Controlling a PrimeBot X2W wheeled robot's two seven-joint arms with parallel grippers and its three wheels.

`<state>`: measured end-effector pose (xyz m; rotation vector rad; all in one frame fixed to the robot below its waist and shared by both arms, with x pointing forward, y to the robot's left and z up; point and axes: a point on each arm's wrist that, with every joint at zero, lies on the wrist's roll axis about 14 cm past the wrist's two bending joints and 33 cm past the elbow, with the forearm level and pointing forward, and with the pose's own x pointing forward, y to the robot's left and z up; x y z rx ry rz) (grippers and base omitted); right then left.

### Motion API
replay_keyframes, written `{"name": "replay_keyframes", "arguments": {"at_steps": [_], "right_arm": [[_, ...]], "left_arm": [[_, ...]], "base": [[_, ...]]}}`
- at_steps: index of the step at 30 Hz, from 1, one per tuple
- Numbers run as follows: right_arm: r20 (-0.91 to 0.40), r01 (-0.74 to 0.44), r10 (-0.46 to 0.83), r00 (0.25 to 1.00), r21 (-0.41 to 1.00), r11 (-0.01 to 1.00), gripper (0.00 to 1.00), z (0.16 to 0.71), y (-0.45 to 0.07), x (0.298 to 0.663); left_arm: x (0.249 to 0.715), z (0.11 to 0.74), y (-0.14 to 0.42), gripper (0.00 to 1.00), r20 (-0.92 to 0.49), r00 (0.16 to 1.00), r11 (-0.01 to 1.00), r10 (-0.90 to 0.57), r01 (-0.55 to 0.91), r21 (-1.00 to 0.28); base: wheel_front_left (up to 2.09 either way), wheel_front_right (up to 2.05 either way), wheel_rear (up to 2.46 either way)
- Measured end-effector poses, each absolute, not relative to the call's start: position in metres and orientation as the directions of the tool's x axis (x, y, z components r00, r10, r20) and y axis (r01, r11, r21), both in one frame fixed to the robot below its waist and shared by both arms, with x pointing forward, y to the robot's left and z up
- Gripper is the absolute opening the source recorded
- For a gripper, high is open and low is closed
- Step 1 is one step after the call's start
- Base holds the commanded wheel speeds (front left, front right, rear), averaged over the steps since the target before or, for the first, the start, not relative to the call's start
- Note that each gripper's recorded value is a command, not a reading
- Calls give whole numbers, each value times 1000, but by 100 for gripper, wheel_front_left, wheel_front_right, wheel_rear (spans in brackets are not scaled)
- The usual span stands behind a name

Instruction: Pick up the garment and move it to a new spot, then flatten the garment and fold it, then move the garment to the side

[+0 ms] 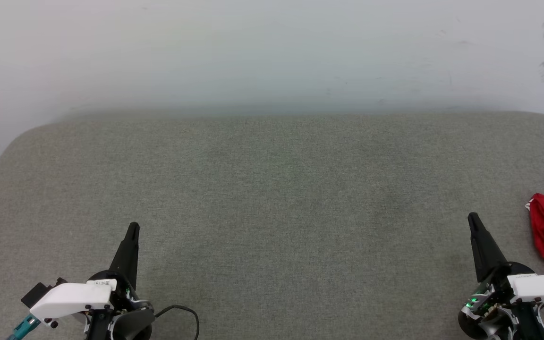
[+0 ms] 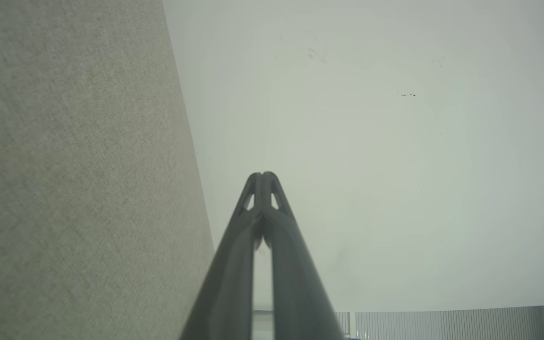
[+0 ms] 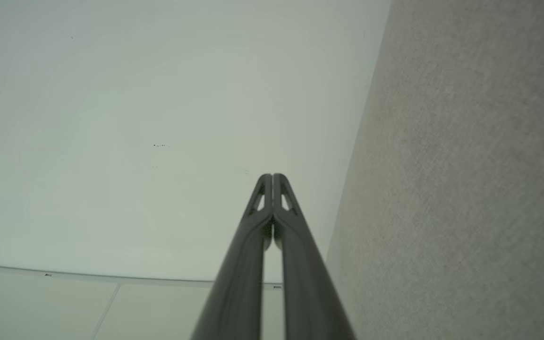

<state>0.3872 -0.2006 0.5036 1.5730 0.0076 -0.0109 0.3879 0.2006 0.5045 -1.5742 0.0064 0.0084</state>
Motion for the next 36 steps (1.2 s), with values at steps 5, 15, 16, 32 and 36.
{"name": "replay_keyframes", "arguments": {"at_steps": [5, 15, 16, 32, 36], "right_arm": [[-12, 12, -3, 1000, 1000, -2, 0, 504, -201, 387], [-11, 11, -2, 1000, 1000, -5, 0, 504, -201, 387], [-11, 11, -2, 1000, 1000, -5, 0, 504, -201, 387], [-10, 10, -1, 1000, 1000, -3, 0, 504, -200, 388], [-10, 10, -2, 1000, 1000, -2, 0, 504, -201, 388]], "left_arm": [[388, 505, 200, 0, -9, 1000, -4, 1, -9, -1000], [388, 505, 200, 0, -9, 1000, -4, 0, -9, -1000], [388, 505, 200, 0, -9, 1000, -4, 0, -9, -1000], [388, 505, 200, 0, -9, 1000, -4, 0, -9, -1000], [388, 505, 200, 0, -8, 1000, -4, 0, -8, -1000]], "base": [[0, 0, 0], [0, 0, 0], [0, 0, 0], [0, 0, 0], [0, 0, 0]]}}
